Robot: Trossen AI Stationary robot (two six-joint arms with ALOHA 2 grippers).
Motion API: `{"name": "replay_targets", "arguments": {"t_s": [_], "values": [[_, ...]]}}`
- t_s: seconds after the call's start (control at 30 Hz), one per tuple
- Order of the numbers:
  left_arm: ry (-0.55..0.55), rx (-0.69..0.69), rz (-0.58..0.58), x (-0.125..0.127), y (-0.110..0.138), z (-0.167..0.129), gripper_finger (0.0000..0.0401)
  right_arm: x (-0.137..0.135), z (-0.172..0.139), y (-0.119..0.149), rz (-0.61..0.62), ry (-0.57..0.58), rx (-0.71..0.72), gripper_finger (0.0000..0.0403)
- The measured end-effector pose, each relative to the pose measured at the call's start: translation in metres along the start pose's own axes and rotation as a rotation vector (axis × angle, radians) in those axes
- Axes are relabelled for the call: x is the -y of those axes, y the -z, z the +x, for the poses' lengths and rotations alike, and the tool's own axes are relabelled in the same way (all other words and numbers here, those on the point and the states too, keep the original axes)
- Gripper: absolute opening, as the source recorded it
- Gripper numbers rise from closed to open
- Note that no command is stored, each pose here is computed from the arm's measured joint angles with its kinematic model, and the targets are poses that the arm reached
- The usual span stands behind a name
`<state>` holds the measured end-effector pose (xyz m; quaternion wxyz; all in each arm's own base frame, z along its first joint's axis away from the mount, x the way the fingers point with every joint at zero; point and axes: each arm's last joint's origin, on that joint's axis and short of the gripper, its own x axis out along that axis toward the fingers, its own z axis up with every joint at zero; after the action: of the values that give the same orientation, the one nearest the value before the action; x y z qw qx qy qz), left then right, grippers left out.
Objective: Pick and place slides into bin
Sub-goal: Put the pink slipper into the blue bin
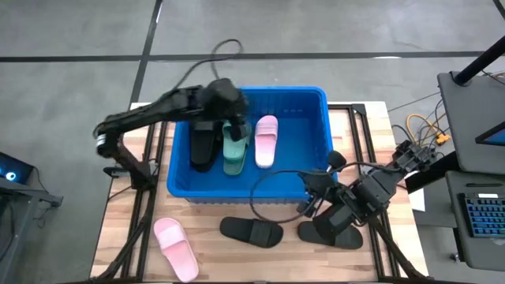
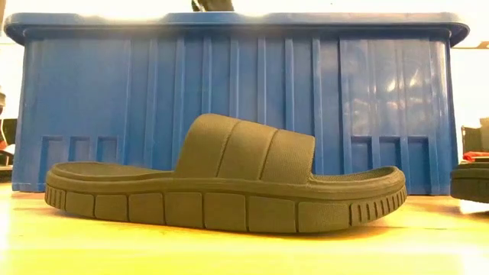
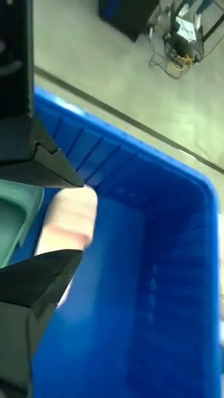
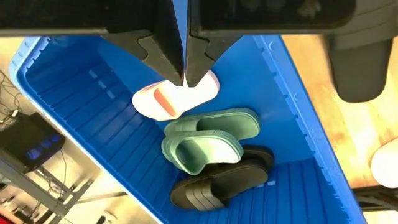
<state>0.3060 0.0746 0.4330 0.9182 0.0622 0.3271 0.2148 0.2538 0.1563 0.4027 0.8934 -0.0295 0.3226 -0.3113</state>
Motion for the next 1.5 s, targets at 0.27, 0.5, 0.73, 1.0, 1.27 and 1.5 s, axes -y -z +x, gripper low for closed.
{"name": "replay_targets", "arguments": {"t_s": [0.27, 0.5, 0.73, 1.0, 1.27, 1.5], "values": [[0.142, -0.064, -0.101, 0.047, 0.017, -0.066, 0.0156, -0.009, -0.008, 0.021, 0.005, -0.002, 0.032, 0.0008], [0.216, -0.150, -0.151, 0.090, 0.031, -0.089, 0.0155, -0.014, -0.017, 0.033, -0.006, -0.030, 0.055, 0.0008], [0.286, -0.178, -0.172, 0.132, 0.041, -0.108, 0.0154, -0.020, -0.031, 0.041, 0.022, -0.085, 0.071, 0.0009], [0.392, -0.300, -0.232, 0.174, 0.064, -0.137, 0.0154, -0.027, -0.036, 0.043, 0.057, -0.129, 0.086, 0.0009], [0.475, -0.437, -0.317, 0.216, 0.087, -0.161, 0.0154, -0.029, -0.036, 0.043, 0.043, -0.130, 0.104, 0.0008], [0.419, -0.535, -0.380, 0.245, 0.108, -0.170, 0.0154, -0.029, -0.035, 0.042, 0.058, -0.121, 0.123, 0.0008]]}}
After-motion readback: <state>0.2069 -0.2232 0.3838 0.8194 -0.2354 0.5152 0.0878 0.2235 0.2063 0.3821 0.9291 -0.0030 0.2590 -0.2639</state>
